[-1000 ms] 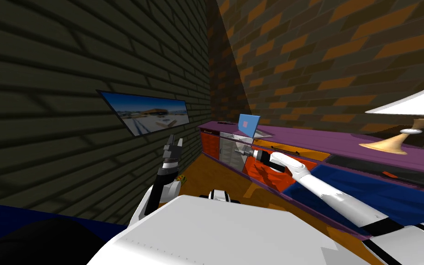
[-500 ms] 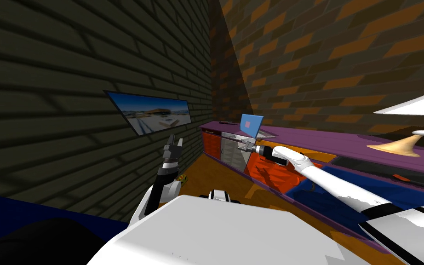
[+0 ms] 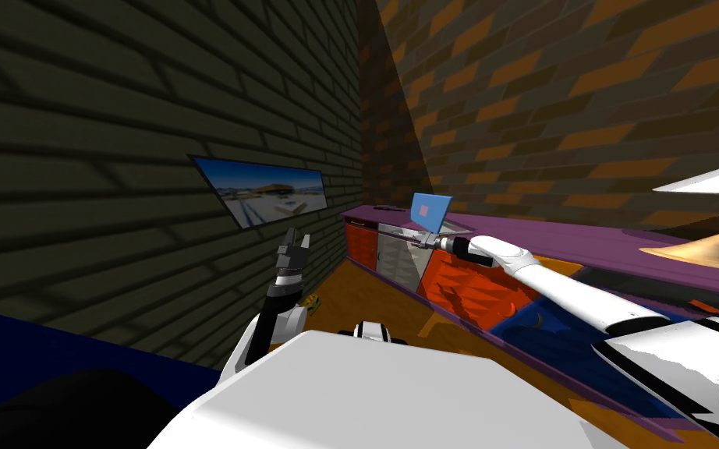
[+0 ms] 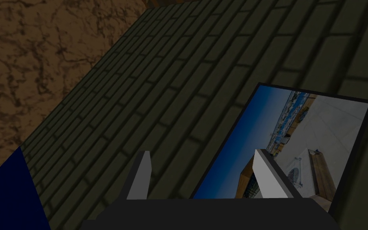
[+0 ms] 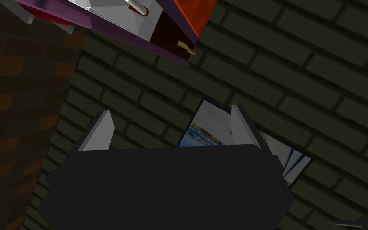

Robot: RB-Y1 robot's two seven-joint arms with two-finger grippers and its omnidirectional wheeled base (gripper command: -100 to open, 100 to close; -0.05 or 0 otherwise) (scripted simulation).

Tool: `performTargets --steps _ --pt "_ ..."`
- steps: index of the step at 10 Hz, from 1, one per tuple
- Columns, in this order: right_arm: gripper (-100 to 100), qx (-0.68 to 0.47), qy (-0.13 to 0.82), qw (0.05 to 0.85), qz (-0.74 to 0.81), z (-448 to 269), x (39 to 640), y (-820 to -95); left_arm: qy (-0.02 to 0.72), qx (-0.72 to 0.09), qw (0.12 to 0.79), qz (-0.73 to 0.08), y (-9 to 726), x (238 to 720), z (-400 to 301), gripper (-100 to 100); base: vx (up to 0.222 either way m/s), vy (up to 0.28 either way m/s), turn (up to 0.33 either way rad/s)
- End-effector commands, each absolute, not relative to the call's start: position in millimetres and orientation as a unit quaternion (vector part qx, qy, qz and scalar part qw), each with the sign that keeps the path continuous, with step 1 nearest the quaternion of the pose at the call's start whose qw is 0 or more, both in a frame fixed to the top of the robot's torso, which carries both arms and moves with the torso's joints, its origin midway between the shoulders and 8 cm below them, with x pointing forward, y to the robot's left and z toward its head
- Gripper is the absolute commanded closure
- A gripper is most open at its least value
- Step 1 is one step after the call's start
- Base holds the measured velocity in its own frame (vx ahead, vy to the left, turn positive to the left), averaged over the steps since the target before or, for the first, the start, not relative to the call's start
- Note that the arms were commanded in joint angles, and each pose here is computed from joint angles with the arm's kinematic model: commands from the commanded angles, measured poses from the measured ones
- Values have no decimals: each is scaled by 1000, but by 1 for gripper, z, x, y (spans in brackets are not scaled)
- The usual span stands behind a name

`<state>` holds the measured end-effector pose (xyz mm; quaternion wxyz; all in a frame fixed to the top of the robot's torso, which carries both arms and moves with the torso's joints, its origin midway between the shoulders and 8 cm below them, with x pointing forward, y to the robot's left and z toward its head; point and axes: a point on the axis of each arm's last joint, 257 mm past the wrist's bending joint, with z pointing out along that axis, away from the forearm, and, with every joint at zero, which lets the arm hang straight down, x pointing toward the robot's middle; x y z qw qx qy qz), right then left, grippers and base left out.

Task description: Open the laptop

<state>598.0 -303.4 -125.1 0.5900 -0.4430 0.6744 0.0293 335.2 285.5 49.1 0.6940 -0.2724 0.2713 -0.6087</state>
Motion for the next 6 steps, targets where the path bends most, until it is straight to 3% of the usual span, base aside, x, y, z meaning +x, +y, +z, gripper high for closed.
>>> performTargets --steps 1,6 --pt "-100 -451 674 584 -29 -99 613 -340 271 -272 694 -609 285 335 49 0 -16 37 39" --pt "-100 -450 672 573 -133 -39 639 -412 271 -272 694 -609 285 335 49 0 -16 35 34"
